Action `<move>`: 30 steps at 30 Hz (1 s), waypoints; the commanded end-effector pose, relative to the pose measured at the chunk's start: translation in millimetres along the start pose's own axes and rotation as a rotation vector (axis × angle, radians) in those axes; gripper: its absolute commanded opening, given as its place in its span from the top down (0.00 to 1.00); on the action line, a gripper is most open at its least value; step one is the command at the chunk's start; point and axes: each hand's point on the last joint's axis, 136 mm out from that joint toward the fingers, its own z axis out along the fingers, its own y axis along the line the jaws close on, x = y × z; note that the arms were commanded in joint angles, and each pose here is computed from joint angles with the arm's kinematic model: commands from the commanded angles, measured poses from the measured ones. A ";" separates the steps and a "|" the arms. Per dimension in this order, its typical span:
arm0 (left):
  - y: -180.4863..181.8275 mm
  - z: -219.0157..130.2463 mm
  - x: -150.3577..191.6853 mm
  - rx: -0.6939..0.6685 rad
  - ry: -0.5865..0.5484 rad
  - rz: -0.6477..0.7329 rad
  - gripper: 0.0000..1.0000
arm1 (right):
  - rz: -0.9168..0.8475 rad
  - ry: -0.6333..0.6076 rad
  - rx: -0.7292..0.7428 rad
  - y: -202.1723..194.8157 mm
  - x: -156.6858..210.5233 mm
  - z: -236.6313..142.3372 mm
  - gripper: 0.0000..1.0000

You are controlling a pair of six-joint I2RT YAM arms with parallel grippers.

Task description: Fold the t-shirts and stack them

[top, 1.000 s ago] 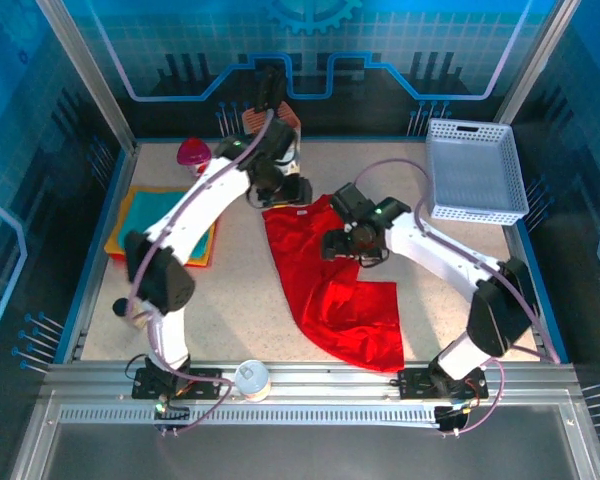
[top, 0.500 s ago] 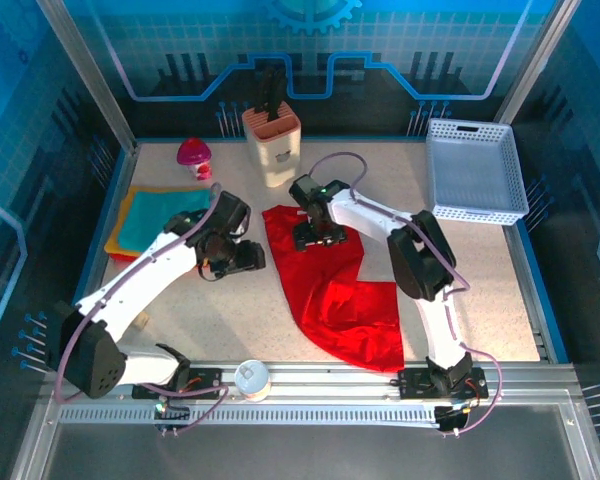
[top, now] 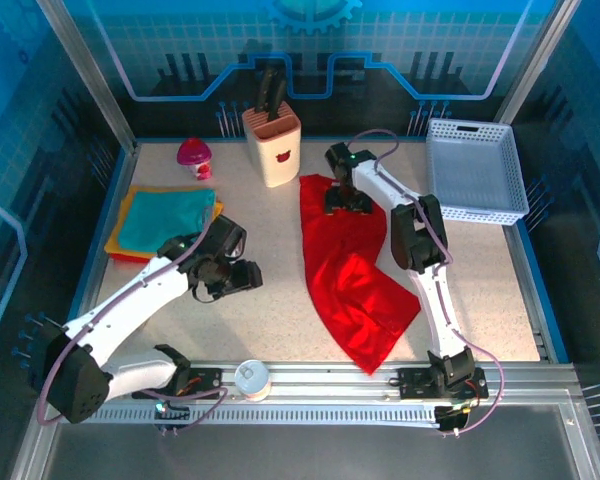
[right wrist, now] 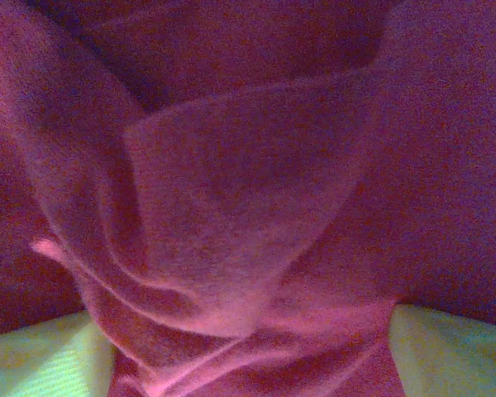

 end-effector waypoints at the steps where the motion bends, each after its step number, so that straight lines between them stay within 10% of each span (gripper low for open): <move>1: -8.6 11.2 13.4 0.054 0.041 -0.036 0.39 | 0.003 0.031 0.055 -12.0 -7.7 22.4 0.15; 9: -43.2 40.0 39.7 0.138 0.165 0.036 0.39 | 0.127 -0.106 -0.227 5.4 -69.0 19.7 0.14; 16: -80.6 60.2 61.7 0.213 0.269 0.121 0.42 | 0.002 -0.312 -0.240 -5.2 -88.5 -63.9 0.09; 23: -112.6 77.6 90.1 0.203 0.351 0.199 0.44 | -0.067 -0.360 -0.239 -31.5 -35.4 -143.3 0.00; 30: -154.8 96.9 117.9 0.285 0.409 0.215 0.52 | 0.032 -0.146 -0.165 -83.4 79.0 -139.7 0.00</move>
